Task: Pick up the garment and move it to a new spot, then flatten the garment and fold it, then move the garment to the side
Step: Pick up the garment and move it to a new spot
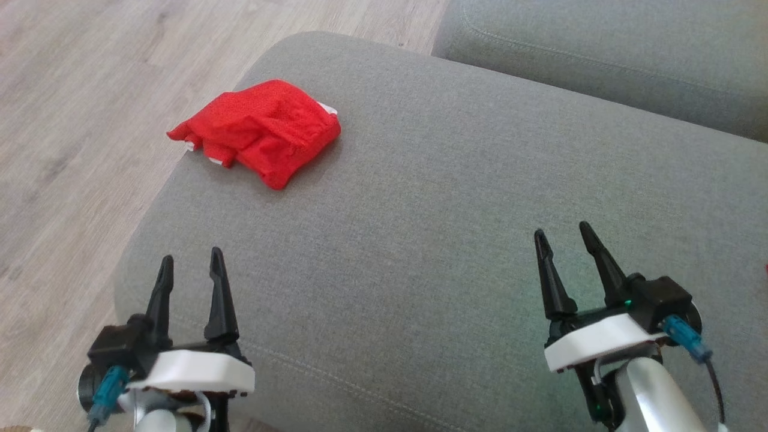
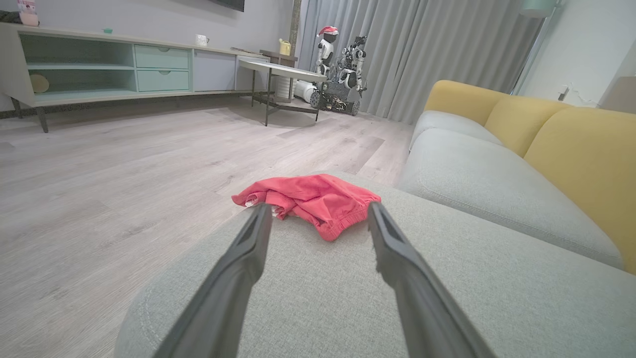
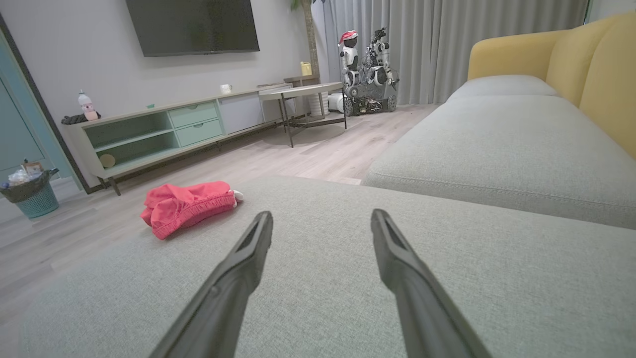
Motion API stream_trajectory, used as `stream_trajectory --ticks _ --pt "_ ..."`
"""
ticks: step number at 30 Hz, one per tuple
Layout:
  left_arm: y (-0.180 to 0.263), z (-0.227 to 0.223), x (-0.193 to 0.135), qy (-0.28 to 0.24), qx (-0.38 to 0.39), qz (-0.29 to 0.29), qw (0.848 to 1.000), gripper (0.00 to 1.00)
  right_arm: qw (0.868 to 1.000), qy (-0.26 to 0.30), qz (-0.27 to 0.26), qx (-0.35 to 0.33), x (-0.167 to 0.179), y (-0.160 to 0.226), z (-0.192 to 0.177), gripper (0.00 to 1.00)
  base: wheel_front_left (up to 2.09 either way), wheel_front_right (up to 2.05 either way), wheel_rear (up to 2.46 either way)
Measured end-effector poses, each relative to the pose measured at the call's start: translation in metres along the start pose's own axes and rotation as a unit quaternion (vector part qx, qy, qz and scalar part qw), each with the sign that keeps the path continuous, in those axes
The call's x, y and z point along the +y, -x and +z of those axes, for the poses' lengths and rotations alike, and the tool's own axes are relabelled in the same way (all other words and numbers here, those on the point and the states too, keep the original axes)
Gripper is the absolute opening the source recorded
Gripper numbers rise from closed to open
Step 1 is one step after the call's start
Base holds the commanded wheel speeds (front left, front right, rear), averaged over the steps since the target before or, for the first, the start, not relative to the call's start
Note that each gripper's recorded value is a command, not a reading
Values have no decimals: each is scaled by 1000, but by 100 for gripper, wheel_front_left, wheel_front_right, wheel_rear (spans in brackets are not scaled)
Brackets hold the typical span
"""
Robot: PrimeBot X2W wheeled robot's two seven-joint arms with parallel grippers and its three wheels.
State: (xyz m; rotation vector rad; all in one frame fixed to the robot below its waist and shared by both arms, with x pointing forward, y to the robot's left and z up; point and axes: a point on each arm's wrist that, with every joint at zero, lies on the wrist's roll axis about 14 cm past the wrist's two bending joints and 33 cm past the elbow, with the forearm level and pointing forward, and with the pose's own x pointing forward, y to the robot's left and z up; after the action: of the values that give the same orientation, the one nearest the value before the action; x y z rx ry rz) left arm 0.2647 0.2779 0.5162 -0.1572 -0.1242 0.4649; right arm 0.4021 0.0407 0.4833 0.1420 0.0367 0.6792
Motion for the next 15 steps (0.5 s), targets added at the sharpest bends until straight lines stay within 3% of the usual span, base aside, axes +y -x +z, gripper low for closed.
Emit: stream_trajectory --ticks 15 --pt "-31 13 6 -6 -22 3 1000 100 1000 -6 -15 8 -11 5 -9 100 0 0 0"
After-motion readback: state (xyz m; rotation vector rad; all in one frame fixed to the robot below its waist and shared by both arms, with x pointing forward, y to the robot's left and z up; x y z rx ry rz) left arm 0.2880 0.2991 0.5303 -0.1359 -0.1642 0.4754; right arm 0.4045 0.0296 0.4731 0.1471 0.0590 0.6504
